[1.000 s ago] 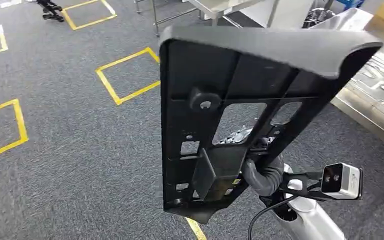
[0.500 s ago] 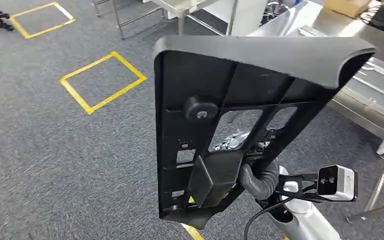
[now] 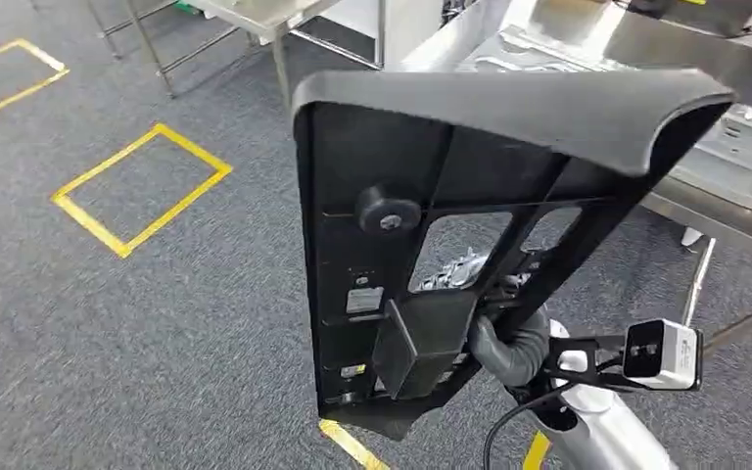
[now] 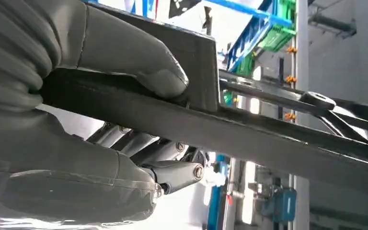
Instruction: Take the parts from the cabinet and place them on the table.
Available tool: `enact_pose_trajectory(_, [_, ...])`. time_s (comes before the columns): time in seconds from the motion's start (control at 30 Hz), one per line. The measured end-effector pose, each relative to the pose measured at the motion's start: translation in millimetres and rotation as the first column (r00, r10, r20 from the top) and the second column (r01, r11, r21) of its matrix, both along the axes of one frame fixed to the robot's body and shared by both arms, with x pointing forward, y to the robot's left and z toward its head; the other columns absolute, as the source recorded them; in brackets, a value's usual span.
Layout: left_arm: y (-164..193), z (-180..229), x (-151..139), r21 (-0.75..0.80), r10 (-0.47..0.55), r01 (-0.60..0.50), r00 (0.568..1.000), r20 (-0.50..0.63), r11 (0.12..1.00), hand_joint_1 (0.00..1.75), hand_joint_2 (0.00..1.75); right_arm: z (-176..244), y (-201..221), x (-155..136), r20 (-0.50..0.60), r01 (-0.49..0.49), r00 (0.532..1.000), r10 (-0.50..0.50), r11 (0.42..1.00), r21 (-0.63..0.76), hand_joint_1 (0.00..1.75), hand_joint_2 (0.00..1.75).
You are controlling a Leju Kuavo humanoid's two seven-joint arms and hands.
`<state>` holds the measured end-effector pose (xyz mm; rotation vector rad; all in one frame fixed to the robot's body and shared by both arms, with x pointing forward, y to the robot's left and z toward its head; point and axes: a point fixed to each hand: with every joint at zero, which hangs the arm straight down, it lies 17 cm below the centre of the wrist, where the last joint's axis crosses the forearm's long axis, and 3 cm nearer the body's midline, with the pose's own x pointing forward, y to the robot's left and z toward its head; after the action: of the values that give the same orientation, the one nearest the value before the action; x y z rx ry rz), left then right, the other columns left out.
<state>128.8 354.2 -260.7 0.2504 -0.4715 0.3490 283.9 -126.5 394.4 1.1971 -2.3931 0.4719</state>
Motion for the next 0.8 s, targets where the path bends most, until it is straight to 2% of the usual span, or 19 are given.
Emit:
enact_pose_trajectory(0.23, [9,1,2,0.004,-0.001,0.001,1.000,0.008,1.000,0.00,0.00,0,-1,3,-0.006,0.021,1.000,-0.021,1.000,0.006,1.64,1.75])
enact_pose_trajectory(0.4, [10,3,9,0.006,0.000,0.000,1.000,0.020,1.000,0.00,0.00,2,-3,2,0.002,0.013,1.000,-0.013,1.000,0.021,1.64,1.75])
enact_pose_trajectory(0.8, [12,3,5,0.011,0.018,-0.018,1.000,0.022,1.000,0.00,0.00,3,4,4,0.003,-0.001,1.000,0.001,1.000,0.015,1.64,1.75])
